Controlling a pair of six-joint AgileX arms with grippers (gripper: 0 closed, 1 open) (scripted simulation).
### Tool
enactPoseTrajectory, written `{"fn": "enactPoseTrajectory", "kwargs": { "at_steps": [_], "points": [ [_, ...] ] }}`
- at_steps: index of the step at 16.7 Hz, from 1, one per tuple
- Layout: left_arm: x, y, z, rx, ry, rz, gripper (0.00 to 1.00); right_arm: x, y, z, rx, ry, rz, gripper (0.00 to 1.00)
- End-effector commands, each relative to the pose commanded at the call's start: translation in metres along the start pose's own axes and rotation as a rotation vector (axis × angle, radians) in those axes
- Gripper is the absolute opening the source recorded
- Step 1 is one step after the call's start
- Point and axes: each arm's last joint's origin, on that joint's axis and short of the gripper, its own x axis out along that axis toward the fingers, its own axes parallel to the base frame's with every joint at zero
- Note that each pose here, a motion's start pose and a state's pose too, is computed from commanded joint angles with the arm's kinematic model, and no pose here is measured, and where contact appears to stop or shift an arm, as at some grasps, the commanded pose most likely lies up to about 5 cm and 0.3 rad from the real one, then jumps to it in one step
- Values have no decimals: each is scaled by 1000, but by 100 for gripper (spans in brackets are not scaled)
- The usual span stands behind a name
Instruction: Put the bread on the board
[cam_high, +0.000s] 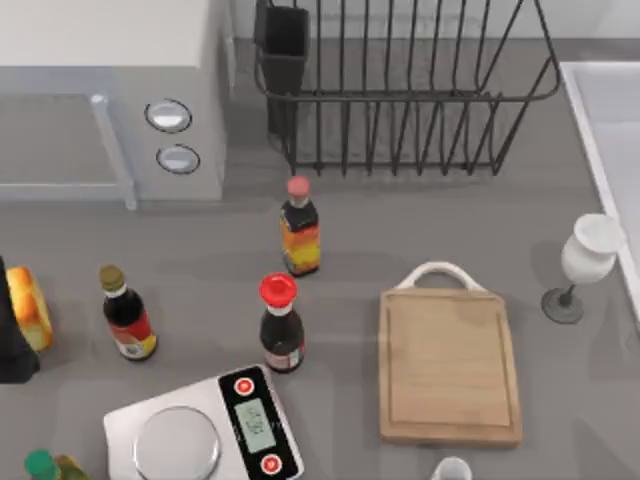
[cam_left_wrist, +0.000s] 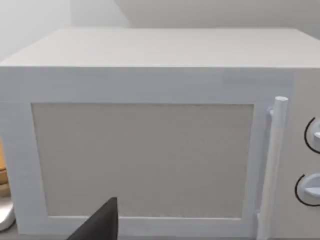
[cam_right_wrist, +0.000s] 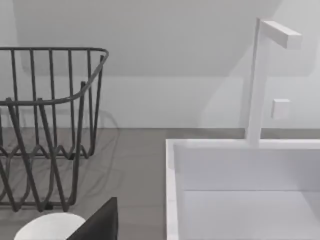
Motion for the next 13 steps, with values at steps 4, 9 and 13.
{"fn": "enactPoseTrajectory", "kwargs": {
  "at_steps": [4,9,13],
  "points": [
    [0,0,5,30,26,2,100,0,0,0,0,0,0,100],
    [11,2,39,242,252,-19,100,0,0,0,0,0,0,100],
    [48,4,60,475,598,-130,100,0,0,0,0,0,0,100]
  ]
}}
